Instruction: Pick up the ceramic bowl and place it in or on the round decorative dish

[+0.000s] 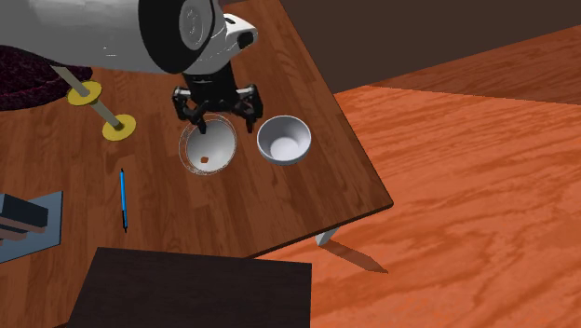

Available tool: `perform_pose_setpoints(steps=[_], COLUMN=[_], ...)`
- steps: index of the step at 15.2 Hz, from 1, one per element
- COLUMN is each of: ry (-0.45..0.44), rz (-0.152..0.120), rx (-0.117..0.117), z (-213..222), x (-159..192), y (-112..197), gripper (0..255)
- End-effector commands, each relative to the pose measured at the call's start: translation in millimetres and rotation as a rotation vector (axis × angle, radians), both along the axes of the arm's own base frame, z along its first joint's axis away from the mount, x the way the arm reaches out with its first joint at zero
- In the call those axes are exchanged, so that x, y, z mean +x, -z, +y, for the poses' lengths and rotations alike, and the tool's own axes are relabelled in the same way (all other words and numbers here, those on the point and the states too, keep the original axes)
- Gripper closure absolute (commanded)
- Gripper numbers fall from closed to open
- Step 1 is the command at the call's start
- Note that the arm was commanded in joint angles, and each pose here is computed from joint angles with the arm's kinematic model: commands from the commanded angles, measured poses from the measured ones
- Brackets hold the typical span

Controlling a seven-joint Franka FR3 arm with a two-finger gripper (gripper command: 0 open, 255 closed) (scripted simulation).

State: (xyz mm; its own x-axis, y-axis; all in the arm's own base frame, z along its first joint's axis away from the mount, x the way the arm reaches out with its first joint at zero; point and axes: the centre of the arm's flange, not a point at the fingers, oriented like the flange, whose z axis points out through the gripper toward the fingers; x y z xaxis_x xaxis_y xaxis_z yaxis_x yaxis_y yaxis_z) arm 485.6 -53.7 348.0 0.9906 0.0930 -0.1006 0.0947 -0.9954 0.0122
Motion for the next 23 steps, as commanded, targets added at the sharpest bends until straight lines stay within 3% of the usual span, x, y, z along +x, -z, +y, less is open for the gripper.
perform_pose_setpoints(steps=[1, 9, 17, 23], ry=[-0.006, -0.029, -0.029, -0.029], rz=[0.001, 0.008, 0.008, 0.008], rx=[-0.003, -0.016, -0.016, -0.016], z=[-8, -33, -35, -35], x=[17, 79, 75, 75], y=[19, 96, 136, 136], gripper=[0, 0, 0, 0])
